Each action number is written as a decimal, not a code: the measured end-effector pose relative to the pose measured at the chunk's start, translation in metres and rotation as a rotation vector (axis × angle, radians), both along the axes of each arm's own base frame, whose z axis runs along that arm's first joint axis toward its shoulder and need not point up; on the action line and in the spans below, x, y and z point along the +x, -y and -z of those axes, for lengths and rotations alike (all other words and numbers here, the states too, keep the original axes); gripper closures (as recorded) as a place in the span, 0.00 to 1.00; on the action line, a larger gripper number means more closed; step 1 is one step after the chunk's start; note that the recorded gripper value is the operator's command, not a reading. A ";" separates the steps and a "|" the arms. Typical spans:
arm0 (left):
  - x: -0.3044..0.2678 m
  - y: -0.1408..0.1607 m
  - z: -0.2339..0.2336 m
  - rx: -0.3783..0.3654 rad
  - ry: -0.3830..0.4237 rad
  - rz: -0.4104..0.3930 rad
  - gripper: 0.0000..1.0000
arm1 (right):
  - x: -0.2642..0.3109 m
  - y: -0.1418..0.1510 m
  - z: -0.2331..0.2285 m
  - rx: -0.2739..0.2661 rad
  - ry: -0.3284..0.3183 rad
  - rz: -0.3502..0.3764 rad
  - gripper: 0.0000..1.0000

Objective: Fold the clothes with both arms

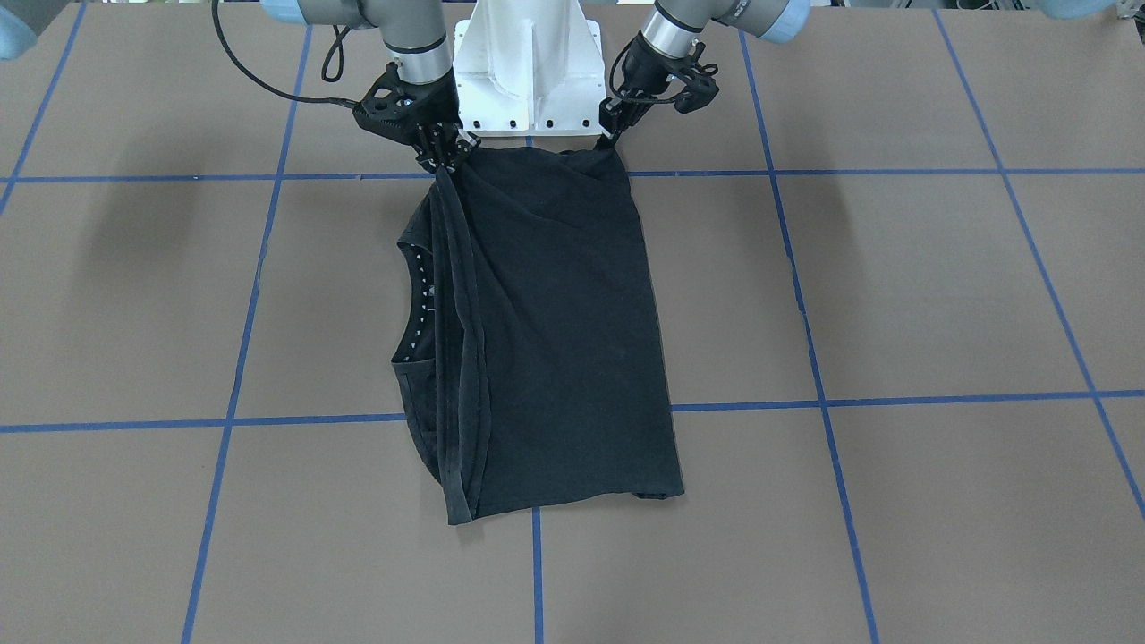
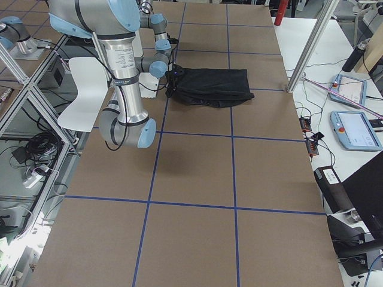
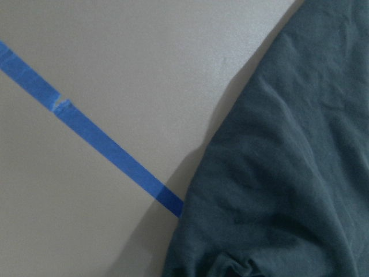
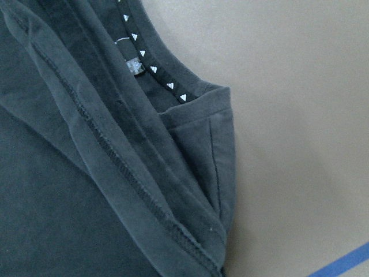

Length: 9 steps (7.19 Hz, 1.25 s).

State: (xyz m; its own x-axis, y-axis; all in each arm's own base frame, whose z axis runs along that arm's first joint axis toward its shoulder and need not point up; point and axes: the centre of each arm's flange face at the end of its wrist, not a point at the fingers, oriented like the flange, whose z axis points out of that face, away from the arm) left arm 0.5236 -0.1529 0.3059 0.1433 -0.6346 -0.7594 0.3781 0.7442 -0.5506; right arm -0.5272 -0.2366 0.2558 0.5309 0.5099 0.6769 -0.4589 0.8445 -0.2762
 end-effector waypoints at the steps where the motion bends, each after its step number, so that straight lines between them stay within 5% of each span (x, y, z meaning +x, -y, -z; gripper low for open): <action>1: -0.003 0.000 0.001 -0.003 -0.003 -0.010 1.00 | 0.000 0.000 -0.001 0.000 -0.001 -0.001 1.00; 5: -0.044 -0.003 0.005 0.001 -0.023 -0.031 1.00 | 0.027 -0.005 -0.006 -0.009 0.012 0.009 1.00; 9: -0.095 0.007 0.072 0.014 -0.177 -0.020 1.00 | 0.062 0.004 0.013 -0.043 0.077 0.005 1.00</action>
